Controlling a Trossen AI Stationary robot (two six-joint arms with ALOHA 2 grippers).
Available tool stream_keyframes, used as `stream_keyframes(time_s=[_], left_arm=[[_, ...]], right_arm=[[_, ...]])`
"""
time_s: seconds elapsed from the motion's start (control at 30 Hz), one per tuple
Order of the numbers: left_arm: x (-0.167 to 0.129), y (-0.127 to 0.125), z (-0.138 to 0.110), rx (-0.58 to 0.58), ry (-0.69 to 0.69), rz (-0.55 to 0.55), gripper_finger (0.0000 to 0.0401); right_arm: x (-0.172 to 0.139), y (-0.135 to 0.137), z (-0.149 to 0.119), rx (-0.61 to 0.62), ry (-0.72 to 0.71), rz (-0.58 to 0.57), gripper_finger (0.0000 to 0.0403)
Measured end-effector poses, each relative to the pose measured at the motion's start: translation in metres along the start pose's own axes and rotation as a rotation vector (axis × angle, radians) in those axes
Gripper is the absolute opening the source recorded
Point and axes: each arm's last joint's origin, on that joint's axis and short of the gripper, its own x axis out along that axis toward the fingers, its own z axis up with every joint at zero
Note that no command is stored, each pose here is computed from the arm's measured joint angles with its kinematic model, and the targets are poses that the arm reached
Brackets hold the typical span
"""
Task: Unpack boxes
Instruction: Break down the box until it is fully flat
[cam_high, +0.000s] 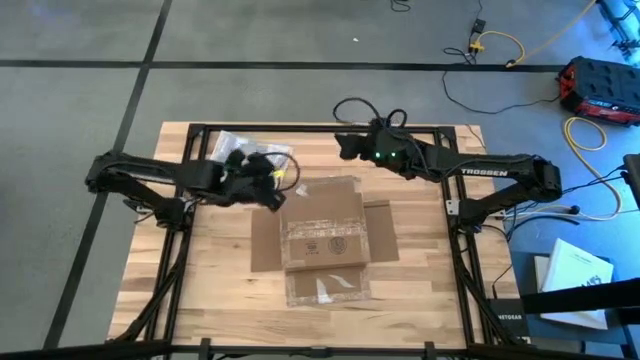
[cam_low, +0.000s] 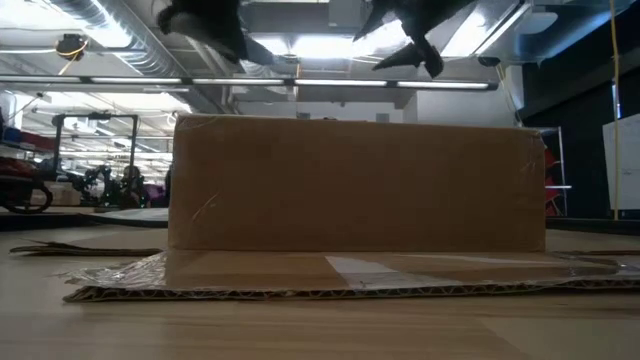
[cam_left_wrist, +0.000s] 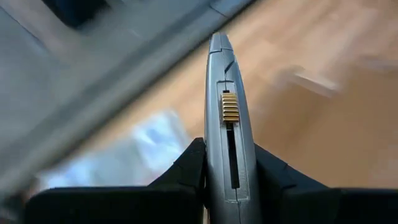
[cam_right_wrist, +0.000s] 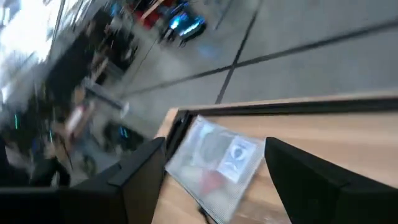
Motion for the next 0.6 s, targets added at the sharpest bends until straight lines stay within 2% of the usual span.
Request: stream_keyframes(time_s=[0.13,0.23,0.43,0.6], left_arm=[[-0.023,-0.005,-0.009,-0.172,0.1,-0.186,0.0059],[-0.036,-0.013,-0.019,-0.269,0.205,-0.301,0.0059],[-0.06,-0.023,-0.042,-0.476,0.33,-0.412,0.0059],[-0.06,-0.032,-0.075,-0.672,0.381,-0.512,0.0059]], right_arm=[[-0.005,0.003,-0.011,-0.238,0.141,0.069,0.0257],[-0.011,0.006,-0.025,-0.358,0.28,0.141,0.0257],[-0.03,0.014,-0.055,-0.605,0.462,0.253,0.0257],[-0.049,0.022,-0.078,-0.8,0.532,0.332,0.0257]])
